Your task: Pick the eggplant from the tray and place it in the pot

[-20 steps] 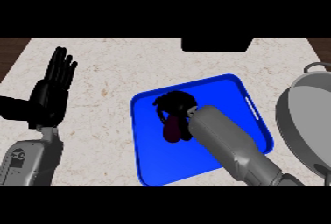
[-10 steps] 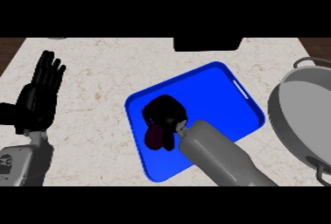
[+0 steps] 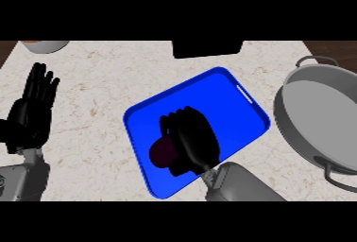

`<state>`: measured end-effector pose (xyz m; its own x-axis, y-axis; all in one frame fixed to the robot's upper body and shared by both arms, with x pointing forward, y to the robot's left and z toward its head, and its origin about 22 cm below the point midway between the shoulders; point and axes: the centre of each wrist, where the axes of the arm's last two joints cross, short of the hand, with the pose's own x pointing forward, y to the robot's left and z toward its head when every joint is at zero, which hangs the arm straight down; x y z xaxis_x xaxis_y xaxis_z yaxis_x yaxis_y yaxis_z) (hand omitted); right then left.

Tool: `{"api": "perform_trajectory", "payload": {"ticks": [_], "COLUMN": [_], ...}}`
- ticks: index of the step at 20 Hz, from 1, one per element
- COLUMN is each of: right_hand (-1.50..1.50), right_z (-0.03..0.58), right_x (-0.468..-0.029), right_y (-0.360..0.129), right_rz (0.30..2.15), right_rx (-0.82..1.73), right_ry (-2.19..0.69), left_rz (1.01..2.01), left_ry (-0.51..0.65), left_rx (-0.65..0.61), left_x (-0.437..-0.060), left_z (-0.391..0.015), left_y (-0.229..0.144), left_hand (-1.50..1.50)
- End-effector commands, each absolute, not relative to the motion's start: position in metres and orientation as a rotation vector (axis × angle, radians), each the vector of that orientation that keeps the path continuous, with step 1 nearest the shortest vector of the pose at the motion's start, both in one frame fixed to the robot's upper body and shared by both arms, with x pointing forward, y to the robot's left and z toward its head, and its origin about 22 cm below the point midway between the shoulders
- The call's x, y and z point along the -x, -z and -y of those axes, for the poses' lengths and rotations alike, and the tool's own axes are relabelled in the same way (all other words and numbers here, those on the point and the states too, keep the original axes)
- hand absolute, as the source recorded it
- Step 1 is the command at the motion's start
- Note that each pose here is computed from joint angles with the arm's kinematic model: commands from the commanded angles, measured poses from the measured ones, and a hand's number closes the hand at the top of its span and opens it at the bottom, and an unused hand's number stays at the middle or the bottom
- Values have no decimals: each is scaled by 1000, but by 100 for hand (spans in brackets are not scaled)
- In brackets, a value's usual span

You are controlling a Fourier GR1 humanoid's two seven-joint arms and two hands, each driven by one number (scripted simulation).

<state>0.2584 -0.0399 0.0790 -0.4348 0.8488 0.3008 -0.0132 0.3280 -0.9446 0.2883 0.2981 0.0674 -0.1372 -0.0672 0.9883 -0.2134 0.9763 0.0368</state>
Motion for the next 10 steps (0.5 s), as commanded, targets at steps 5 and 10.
{"api": "perform_trajectory", "payload": {"ticks": [5, 10], "right_hand": [150, 150], "right_z": [118, 179], "right_x": [-210, -165], "right_y": [-146, -184], "right_rz": [1801, 1770], "right_rx": [1132, 1279], "right_ry": [-786, -634], "left_rz": [1725, 1751], "left_ry": [-131, -100], "left_rx": [-217, -164], "left_x": [-283, -282], "left_z": [-299, -294], "left_y": [-71, -74], "left_hand": [0, 0]}}
